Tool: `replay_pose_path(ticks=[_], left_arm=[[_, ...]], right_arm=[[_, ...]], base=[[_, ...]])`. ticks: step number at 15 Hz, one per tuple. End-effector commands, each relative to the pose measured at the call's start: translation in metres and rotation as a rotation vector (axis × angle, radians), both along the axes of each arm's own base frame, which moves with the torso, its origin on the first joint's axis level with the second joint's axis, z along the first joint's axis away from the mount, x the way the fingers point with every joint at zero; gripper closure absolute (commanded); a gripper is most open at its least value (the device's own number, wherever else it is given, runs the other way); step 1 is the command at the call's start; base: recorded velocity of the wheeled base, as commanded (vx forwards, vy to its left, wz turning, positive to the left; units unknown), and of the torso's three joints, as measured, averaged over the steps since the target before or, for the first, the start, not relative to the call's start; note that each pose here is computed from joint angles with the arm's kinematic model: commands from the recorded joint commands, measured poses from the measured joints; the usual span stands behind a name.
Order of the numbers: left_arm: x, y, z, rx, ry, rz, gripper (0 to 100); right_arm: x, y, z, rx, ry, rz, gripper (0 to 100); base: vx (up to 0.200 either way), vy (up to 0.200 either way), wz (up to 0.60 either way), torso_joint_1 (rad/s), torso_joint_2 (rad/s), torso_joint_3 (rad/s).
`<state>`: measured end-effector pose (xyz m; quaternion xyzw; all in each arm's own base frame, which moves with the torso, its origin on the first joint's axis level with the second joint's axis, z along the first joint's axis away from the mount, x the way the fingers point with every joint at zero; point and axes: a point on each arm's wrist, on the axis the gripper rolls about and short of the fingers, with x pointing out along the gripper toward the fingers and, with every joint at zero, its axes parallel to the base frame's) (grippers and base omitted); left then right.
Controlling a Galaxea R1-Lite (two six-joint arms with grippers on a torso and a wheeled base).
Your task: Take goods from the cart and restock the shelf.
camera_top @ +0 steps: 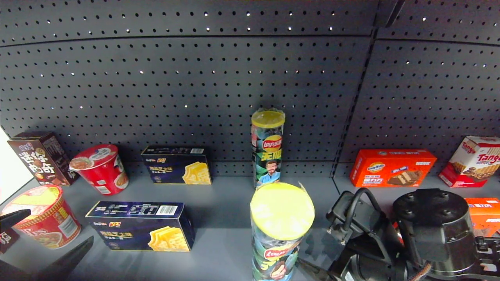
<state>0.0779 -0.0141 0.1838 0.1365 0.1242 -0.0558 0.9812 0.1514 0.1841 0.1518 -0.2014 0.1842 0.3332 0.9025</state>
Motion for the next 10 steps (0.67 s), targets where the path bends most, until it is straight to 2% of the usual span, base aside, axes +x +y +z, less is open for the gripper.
replay_pose_path(ticks=[1,4,6,9,10], left_arm=[[-0.001,0.0,0.002,-0.002,-0.013,0.0,0],[-0.002,-0.002,0.004,-0.009,-0.025,-0.035,0],[-0.002,-0.003,0.006,-0.008,-0.033,-0.048,0],[-0.003,-0.006,0.004,-0.002,-0.021,-0.098,0],[-0.004,-0.006,0.004,-0.003,-0.023,-0.102,0]], right_arm=[[0.002,-0.008,0.013,0.04,-0.034,-0.03,0],[0.023,-0.02,0.038,0.124,-0.103,-0.124,0],[0.029,-0.025,0.046,0.144,-0.131,-0.163,0],[0.03,-0.04,0.054,0.171,-0.159,-0.206,0],[0.036,-0.046,0.066,0.207,-0.201,-0.239,0]], base=[[0.0,0.0,0.0,0.0,0.0,0.0],[0.0,0.0,0.0,0.0,0.0,0.0],[0.0,0.0,0.0,0.0,0.0,0.0],[0.0,0.0,0.0,0.0,0.0,0.0],[0.0,0.0,0.0,0.0,0.0,0.0]])
